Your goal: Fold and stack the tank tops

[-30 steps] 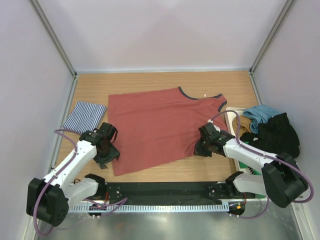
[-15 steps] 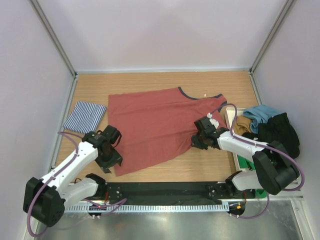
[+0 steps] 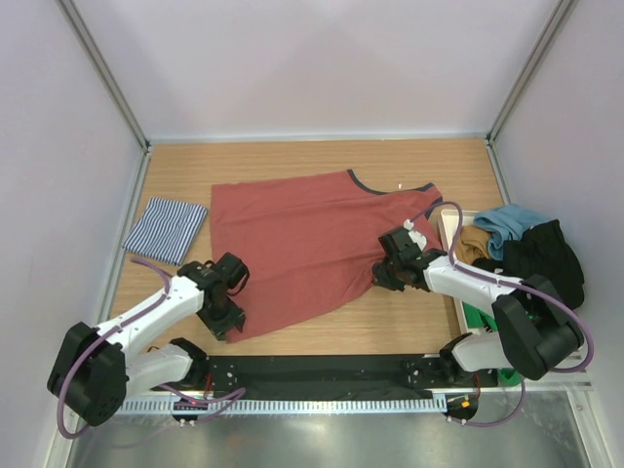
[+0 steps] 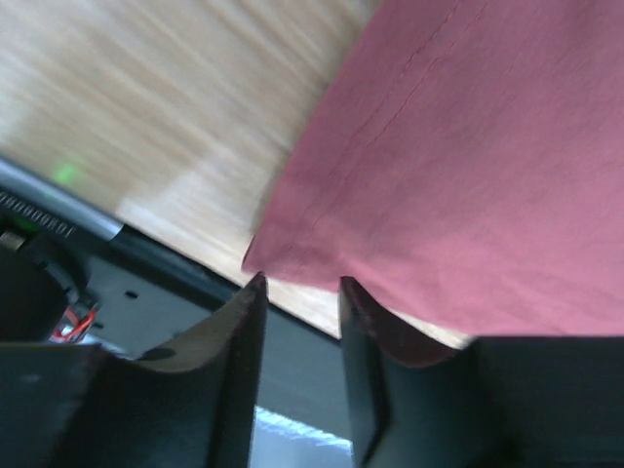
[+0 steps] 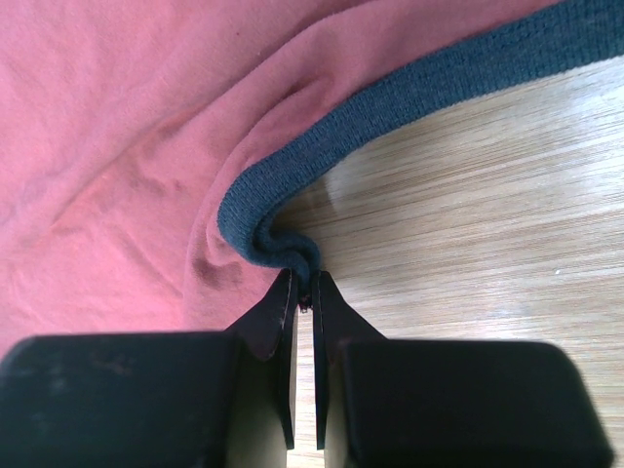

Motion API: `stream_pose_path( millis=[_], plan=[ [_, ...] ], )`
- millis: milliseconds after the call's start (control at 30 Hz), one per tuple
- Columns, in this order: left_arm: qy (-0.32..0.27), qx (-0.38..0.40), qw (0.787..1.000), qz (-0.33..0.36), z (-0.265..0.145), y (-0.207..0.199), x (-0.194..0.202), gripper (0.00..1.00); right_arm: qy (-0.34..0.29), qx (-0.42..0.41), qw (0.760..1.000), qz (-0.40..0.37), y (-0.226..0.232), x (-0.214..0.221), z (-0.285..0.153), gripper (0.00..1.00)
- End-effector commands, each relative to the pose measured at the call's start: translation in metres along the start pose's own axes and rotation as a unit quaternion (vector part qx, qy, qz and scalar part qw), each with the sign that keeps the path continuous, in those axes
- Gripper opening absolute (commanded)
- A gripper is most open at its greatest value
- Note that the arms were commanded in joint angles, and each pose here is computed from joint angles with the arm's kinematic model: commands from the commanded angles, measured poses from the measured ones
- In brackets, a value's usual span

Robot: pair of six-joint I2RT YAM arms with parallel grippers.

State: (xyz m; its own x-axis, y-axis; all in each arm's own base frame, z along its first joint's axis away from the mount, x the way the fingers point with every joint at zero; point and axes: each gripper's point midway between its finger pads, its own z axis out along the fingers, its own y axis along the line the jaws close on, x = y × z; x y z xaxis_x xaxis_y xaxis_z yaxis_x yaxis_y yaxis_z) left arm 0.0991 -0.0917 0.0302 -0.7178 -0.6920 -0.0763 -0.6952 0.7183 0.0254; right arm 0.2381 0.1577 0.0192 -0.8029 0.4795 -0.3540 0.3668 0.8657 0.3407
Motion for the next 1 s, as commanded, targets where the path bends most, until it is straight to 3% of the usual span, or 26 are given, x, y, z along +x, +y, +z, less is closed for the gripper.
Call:
stream_pose_path(
  millis=[0,33,167,300,400,600,767,900,967],
  plan=[
    [-0.030,0.023,0.999,-0.020,0.010,-0.012,-0.010,0.35,-0.018,-0.024,1.000,0.003,0.010,-0.007,-0.005,0.01],
    [-0.033,0.019,0.999,-0.026,0.012,-0.011,-0.011,0.31,-0.018,-0.023,1.000,0.005,0.009,-0.007,-0.005,0.01],
    [-0.042,-0.001,0.999,-0.030,0.022,-0.003,-0.013,0.34,-0.022,-0.025,0.999,0.003,0.007,-0.007,-0.009,0.01],
    [-0.043,-0.005,0.999,-0.026,0.027,-0.003,-0.013,0.48,-0.024,-0.026,0.999,0.003,0.007,-0.008,-0.012,0.01],
    [-0.043,-0.015,0.999,-0.020,0.026,0.001,-0.013,0.53,-0.025,-0.028,0.999,0.003,0.007,-0.008,-0.013,0.02],
    [-0.037,-0.037,0.998,-0.030,0.027,0.011,-0.009,0.46,-0.027,-0.025,0.999,0.005,0.005,-0.008,-0.014,0.01],
    [-0.024,-0.035,0.999,-0.024,0.027,0.008,-0.004,0.47,-0.029,-0.023,0.999,0.005,0.003,-0.008,-0.014,0.01],
    [-0.044,-0.037,0.998,-0.015,0.025,0.004,-0.012,0.16,-0.032,-0.024,0.999,0.005,0.002,-0.009,-0.016,0.01],
    [-0.046,-0.039,0.998,-0.011,0.022,0.004,-0.013,0.14,-0.034,-0.020,0.999,-0.002,0.002,-0.010,-0.018,0.01]
  ],
)
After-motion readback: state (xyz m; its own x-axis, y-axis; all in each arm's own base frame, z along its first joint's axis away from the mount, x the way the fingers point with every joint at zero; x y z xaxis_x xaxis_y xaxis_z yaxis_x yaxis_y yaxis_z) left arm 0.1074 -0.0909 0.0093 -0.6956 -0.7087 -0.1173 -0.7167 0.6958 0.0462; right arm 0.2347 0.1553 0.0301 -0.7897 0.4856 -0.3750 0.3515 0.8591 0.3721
